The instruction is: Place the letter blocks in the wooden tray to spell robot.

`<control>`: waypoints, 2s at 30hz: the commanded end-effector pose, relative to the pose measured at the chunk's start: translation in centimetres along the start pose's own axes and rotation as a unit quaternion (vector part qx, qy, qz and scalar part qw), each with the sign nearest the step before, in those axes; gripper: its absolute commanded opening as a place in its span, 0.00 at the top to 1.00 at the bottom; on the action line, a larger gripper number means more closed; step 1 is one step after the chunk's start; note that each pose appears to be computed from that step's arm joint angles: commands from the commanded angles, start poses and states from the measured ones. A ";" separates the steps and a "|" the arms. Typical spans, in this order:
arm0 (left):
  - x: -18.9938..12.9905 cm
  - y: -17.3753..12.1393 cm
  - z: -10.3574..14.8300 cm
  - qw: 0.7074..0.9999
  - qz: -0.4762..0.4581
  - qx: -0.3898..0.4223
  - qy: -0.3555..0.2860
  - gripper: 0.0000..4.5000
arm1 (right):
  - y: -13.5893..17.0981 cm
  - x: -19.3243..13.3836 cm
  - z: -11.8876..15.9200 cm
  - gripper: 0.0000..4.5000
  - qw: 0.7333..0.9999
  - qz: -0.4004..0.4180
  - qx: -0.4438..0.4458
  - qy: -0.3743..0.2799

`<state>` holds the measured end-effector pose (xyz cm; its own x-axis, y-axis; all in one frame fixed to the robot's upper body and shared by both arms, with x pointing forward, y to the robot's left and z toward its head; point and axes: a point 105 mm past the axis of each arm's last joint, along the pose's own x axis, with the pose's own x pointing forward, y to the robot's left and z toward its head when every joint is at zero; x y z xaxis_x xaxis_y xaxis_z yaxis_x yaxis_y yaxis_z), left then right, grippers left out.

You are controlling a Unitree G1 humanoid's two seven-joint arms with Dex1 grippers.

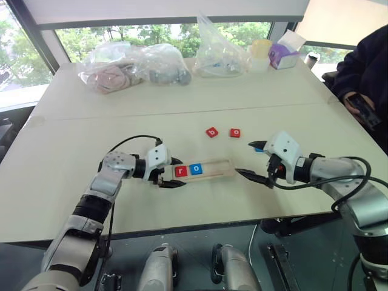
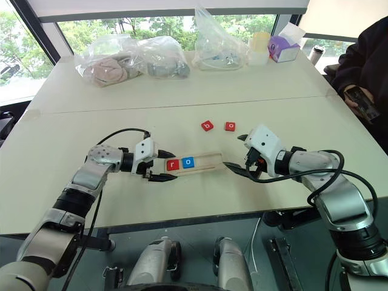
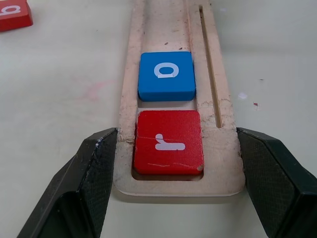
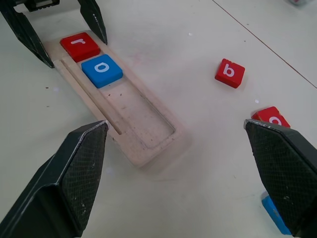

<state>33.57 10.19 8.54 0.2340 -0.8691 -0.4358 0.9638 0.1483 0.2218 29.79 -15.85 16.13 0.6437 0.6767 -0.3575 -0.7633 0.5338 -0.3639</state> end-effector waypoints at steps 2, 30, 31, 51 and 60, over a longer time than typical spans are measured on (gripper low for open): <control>1.0 -0.7 -1.1 1.000 -0.018 -0.009 0.023 0.06 | 0.4 0.0 1.0 0.00 1.000 0.001 -0.019 -0.014; -8.9 -2.5 5.3 0.989 0.105 -0.052 -0.093 0.01 | -2.9 10.0 4.2 0.00 0.979 -0.142 0.127 -0.078; -9.2 -2.8 5.5 0.989 0.105 -0.052 -0.091 0.01 | -2.9 10.5 4.2 0.00 0.978 -0.141 0.129 -0.078; -9.6 -5.8 6.3 0.984 0.133 -0.088 -0.081 0.01 | -4.6 15.7 2.7 0.00 0.978 -0.127 0.149 -0.070; -11.9 -4.2 4.1 0.972 0.202 -0.099 -0.065 0.01 | -4.7 17.6 3.3 0.00 0.980 -0.097 0.169 -0.045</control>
<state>25.96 17.04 15.34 0.5518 -0.7954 -0.2508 0.8328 0.5416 0.1148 44.17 -5.38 12.77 0.7842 0.5616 -0.2638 -0.6025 0.7908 -0.1076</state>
